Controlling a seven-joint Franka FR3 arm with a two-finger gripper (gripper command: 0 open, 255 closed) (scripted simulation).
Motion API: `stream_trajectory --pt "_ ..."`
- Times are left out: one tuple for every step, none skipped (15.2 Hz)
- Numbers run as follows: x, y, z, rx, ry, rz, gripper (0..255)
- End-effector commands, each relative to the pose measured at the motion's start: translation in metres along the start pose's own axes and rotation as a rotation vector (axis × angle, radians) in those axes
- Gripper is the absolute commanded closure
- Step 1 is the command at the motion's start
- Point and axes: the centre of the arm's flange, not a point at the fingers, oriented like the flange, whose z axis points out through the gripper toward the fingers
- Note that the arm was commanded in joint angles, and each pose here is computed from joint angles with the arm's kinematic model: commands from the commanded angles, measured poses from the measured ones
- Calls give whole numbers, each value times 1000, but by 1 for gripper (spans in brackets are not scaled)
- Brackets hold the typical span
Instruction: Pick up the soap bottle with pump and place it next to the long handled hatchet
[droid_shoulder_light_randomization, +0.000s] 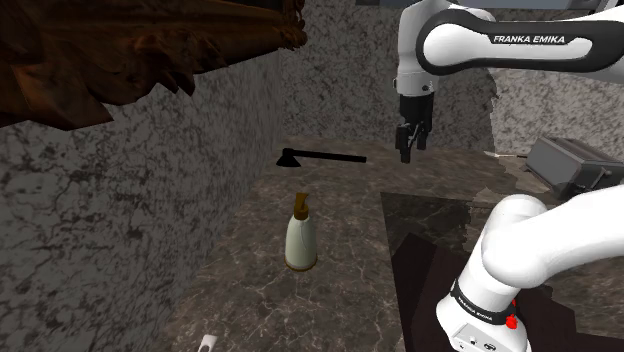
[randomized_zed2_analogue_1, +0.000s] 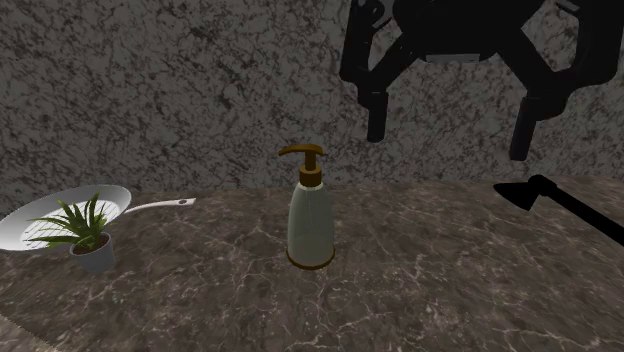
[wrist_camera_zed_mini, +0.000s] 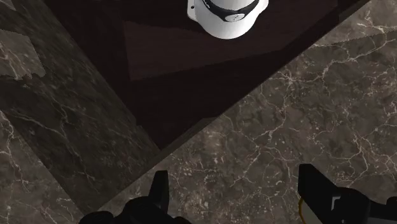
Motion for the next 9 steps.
stream_trajectory --pt "0 0 0 0 0 0 0" --pt "7 -9 4 5 5 8 0" --pt "14 -19 7 11 10 16 0" --pt "21 -28 10 16 16 24 0" --pt "28 -37 14 21 21 32 0" --pt "35 -46 17 27 26 40 0" --pt "43 -55 20 32 31 48 0" --pt "50 -64 23 37 36 55 0" --pt "58 -73 26 43 41 63 0"
